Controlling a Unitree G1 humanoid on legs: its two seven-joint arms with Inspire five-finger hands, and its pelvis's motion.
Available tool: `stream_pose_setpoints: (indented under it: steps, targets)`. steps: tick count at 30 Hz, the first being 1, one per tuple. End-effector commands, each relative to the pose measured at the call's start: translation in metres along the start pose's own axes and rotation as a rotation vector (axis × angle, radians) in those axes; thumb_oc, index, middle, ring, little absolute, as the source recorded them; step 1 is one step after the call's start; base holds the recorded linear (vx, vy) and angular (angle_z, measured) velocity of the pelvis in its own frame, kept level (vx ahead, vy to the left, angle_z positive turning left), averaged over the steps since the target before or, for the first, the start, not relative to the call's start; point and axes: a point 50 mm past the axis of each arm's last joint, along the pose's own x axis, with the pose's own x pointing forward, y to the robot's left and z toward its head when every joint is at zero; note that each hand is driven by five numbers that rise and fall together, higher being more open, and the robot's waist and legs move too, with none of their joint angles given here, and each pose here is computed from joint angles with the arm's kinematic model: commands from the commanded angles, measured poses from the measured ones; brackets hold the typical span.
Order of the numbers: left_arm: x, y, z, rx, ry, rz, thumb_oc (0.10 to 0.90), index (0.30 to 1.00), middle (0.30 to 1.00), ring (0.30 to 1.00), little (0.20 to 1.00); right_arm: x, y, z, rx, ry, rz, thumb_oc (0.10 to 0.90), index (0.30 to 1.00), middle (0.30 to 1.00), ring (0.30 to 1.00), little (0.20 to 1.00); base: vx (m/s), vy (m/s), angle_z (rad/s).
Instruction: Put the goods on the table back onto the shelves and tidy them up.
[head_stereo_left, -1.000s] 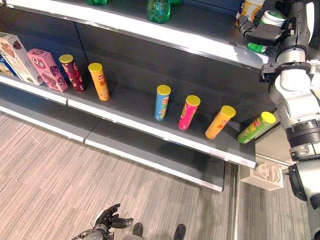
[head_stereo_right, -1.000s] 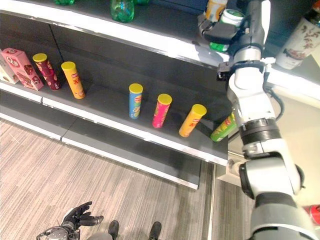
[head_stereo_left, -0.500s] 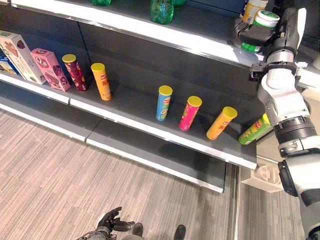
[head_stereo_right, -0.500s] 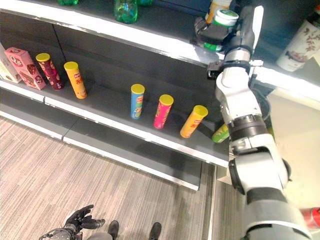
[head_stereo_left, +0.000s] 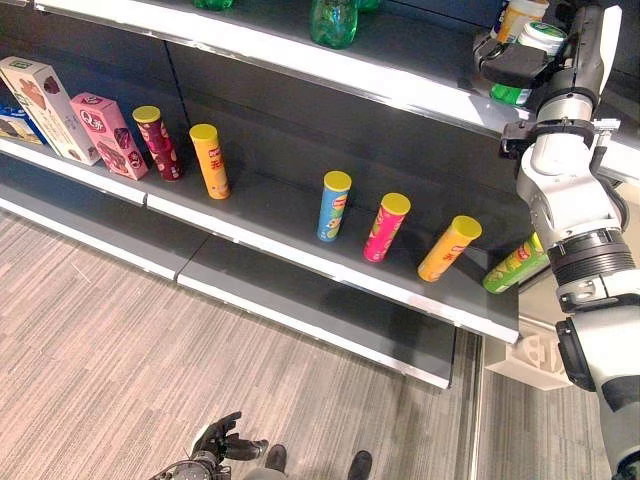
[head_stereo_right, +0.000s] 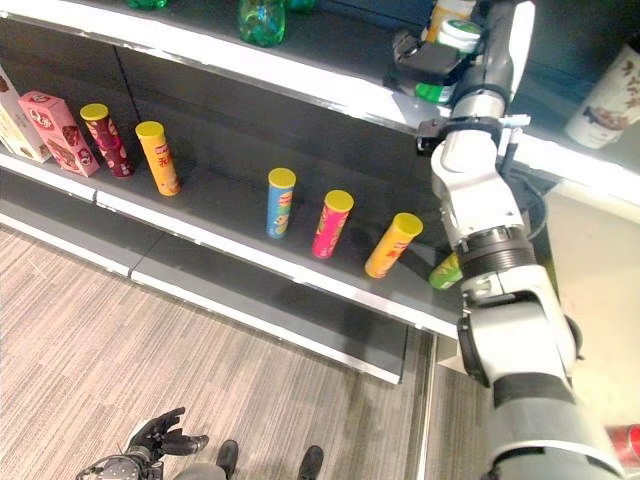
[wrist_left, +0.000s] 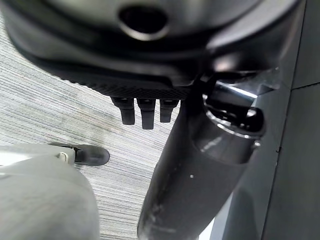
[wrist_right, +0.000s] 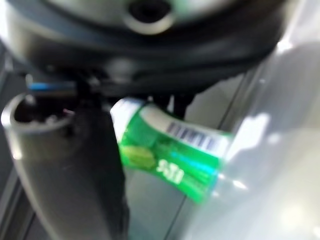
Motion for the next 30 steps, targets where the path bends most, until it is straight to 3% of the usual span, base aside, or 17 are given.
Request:
stream_pose_setpoints:
  steps: [1,12,18,21,28,30]
  targets:
    - [-0.001,0.006,0.018,0.061,-0.089,-0.004,0.800,0.900,0.900,0.900,0.900,0.022,-0.014,0.080,0.081,-0.251,-0.107,0.800,0.900,0.900,0.900,0.900,0.00,0.000,0.00]
    - [0.001,0.006,0.023,0.055,-0.102,0.003,0.800,0.900,0.900,0.900,0.900,0.022,-0.021,0.085,0.058,-0.286,-0.151,0.800,0.900,0.900,0.900,0.900,0.00,0.000,0.00]
    - [0.002,0.009,0.022,0.045,-0.094,0.020,0.800,0.900,0.900,0.900,0.900,0.009,-0.054,0.121,0.061,-0.504,-0.255,0.800,0.900,0.900,0.900,0.900,0.01,0.002,0.01]
    - [0.003,0.011,0.021,0.018,-0.084,0.038,0.800,0.900,0.900,0.900,0.900,-0.014,-0.076,0.155,0.115,-0.721,-0.291,0.800,0.900,0.900,0.900,0.900,0.01,0.001,0.00]
    - [0.005,0.013,0.017,-0.018,-0.056,0.046,0.800,0.900,0.900,0.900,0.900,-0.057,-0.099,0.177,0.256,-0.969,-0.181,0.800,0.900,0.900,0.900,0.900,0.01,0.006,-0.17]
    - [0.005,0.014,0.017,-0.013,-0.055,0.048,0.800,0.900,0.900,0.900,0.900,-0.057,-0.100,0.175,0.255,-0.965,-0.184,0.800,0.900,0.900,0.900,0.900,0.01,0.005,-0.31]
